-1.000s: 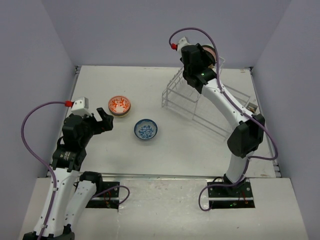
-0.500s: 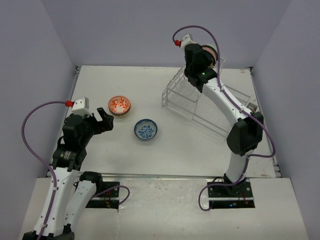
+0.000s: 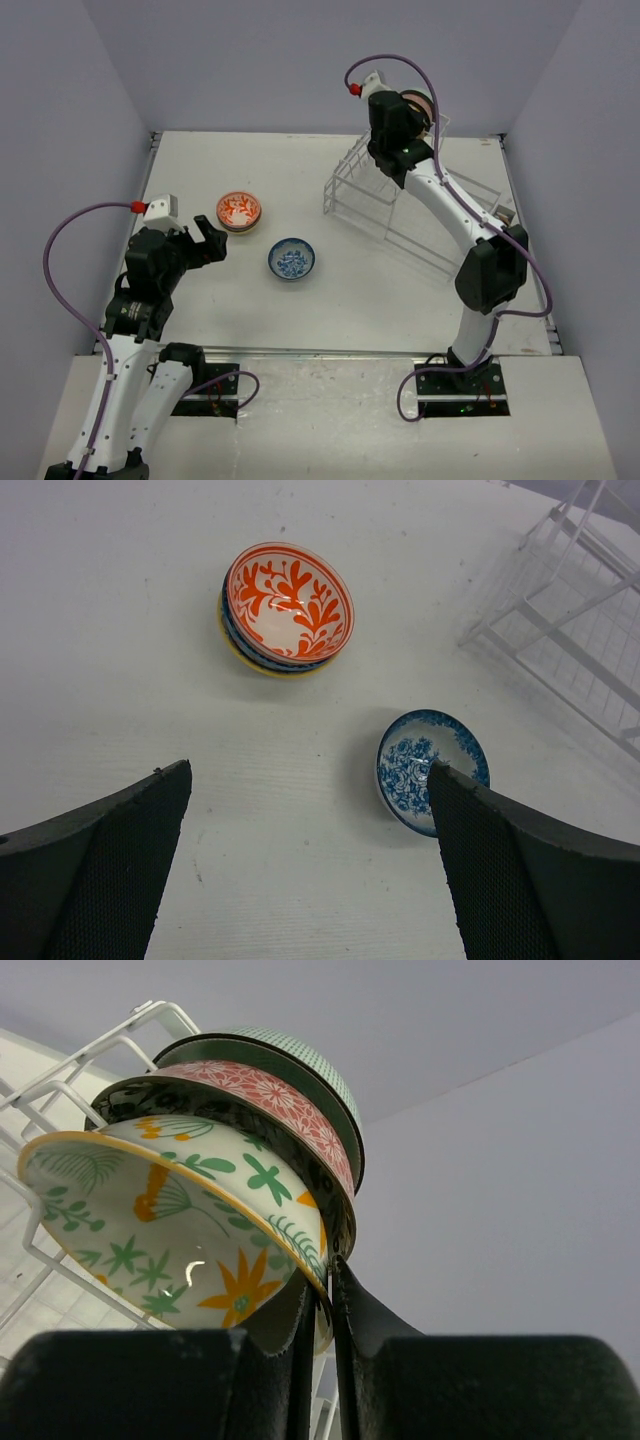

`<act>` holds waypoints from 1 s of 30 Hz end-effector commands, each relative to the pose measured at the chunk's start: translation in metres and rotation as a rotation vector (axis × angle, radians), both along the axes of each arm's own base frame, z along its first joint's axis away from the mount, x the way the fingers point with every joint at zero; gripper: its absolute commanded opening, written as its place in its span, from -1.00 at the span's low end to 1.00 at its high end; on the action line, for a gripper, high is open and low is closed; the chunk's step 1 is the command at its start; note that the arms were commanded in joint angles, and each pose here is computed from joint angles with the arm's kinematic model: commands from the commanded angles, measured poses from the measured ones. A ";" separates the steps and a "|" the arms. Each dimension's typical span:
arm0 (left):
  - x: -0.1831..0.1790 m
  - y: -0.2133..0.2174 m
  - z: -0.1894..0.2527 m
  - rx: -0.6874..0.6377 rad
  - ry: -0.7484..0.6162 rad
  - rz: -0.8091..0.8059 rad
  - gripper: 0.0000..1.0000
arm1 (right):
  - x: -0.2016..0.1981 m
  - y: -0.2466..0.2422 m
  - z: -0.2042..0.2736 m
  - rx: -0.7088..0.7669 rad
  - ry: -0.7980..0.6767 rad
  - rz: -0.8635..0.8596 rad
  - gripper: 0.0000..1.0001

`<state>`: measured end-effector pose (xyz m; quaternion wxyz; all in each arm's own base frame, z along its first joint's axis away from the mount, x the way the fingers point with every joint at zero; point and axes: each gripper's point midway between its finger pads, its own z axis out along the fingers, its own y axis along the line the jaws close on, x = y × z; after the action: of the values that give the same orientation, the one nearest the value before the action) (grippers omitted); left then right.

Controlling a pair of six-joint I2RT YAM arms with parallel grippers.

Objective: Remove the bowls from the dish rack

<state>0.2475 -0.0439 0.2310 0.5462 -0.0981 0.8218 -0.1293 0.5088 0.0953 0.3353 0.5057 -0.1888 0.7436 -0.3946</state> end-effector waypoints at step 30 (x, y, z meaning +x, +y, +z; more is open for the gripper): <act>0.006 -0.003 0.006 0.004 -0.031 -0.016 1.00 | -0.069 0.043 0.085 0.497 -0.136 0.233 -1.00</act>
<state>0.2487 -0.0441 0.2289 0.5425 -0.0984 0.8243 -0.1284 0.4615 0.1293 0.3667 0.5620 -0.1783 0.7646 -0.2603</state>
